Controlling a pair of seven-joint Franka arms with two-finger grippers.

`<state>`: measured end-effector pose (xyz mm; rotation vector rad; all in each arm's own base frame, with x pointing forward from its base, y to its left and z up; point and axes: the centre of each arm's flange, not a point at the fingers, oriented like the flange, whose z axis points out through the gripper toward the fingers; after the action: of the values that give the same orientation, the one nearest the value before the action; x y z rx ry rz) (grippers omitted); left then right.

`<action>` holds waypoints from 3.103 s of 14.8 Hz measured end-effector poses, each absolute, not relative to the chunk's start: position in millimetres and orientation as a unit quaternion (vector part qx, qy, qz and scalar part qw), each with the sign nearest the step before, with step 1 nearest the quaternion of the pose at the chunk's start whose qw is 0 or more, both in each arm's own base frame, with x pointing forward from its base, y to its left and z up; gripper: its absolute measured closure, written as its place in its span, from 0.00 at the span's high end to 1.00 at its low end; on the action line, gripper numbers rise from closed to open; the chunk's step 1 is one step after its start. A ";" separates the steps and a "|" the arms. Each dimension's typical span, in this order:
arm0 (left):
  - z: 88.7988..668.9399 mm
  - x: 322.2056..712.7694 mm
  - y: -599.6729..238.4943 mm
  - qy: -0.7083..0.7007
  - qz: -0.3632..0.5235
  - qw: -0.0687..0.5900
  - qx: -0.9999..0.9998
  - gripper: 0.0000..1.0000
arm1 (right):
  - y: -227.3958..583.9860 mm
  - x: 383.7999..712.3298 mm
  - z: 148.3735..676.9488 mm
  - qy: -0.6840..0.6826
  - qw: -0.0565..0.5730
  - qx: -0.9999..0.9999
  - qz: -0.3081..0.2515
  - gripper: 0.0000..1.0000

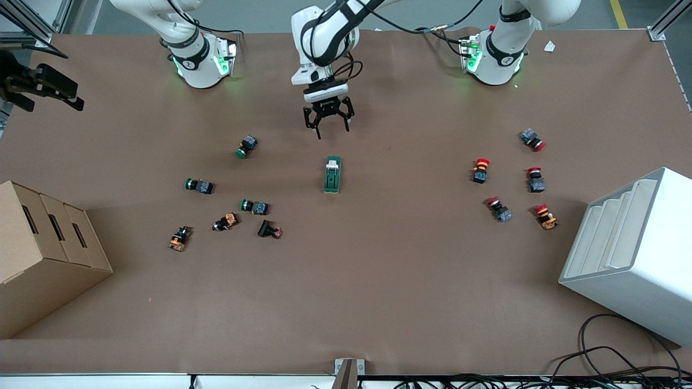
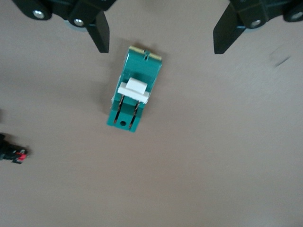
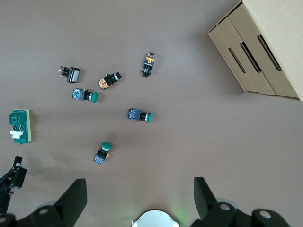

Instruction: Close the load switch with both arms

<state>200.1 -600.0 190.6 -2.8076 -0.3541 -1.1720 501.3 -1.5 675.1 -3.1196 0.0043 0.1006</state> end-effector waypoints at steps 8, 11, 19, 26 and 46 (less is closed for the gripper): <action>119.4 196.8 -575.9 -0.020 -0.469 0.007 -0.883 0.96 | -2.1 500.9 684.9 0.002 0.010 -1.000 0.021 1.00; 113.3 205.7 -573.7 -0.011 -0.495 -0.023 -0.869 0.97 | -2.1 505.6 678.3 0.002 0.010 -1.000 0.027 1.00; 76.4 205.4 -562.1 0.031 -0.513 -0.030 -0.857 0.99 | 1.0 555.8 588.3 0.050 0.023 -0.993 0.104 1.00; 64.8 203.3 -561.1 0.036 -0.543 -0.021 -0.839 1.00 | 107.2 553.4 524.4 0.178 0.068 -0.972 0.139 1.00; 55.9 205.4 -566.3 0.029 -0.563 -0.011 -0.826 1.00 | 374.3 414.9 284.3 0.309 0.149 -0.939 0.033 1.00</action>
<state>205.4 -566.3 55.9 -2.6139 0.0911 -1.7803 414.9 374.3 284.3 -2.6985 0.8892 0.0954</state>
